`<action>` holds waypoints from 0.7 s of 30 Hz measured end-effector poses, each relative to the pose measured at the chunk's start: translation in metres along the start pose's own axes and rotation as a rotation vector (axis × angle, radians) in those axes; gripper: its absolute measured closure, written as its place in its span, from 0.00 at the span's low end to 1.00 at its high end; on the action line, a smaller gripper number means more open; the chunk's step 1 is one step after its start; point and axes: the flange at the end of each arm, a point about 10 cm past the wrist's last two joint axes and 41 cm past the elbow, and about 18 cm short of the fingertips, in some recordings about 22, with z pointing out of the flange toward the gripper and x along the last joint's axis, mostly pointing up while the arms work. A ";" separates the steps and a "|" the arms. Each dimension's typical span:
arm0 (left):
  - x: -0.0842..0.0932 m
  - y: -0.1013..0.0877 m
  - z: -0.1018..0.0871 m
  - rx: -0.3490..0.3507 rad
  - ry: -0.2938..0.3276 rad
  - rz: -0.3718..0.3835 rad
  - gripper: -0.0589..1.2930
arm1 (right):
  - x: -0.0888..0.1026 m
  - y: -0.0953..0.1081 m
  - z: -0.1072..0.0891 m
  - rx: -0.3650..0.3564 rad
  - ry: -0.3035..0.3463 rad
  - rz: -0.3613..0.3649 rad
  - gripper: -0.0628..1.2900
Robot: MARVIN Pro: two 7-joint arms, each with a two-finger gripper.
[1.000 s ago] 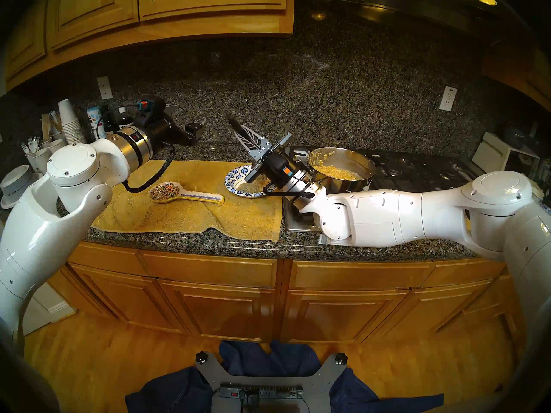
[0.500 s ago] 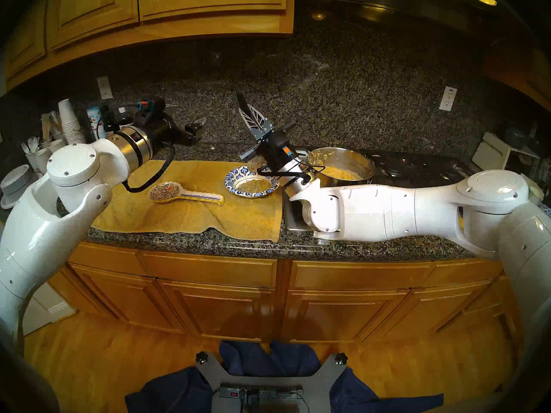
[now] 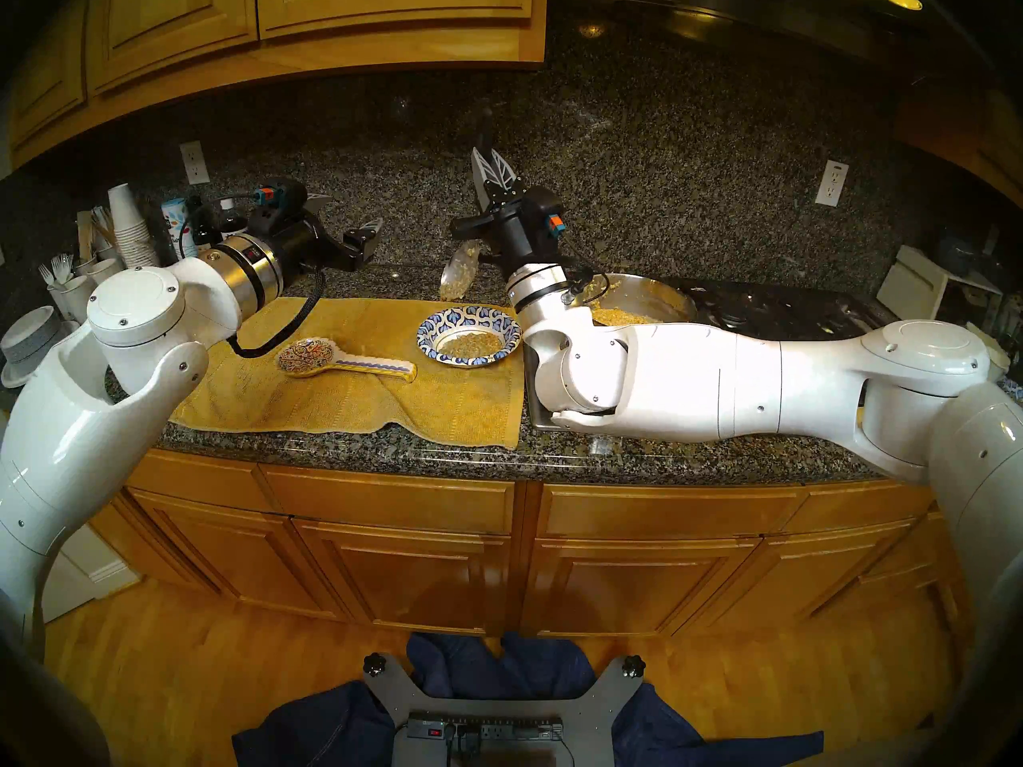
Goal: Scoop oatmeal into bowl
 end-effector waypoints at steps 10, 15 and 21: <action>0.000 0.000 0.000 0.000 0.000 0.000 0.04 | 0.005 0.012 0.001 -0.105 -0.046 0.049 0.98; 0.000 0.000 0.000 0.000 0.001 0.000 0.04 | 0.004 0.016 0.000 -0.137 -0.062 0.054 0.98; 0.000 0.000 0.000 0.000 0.001 0.000 0.04 | 0.007 0.020 0.002 -0.168 -0.064 0.074 0.98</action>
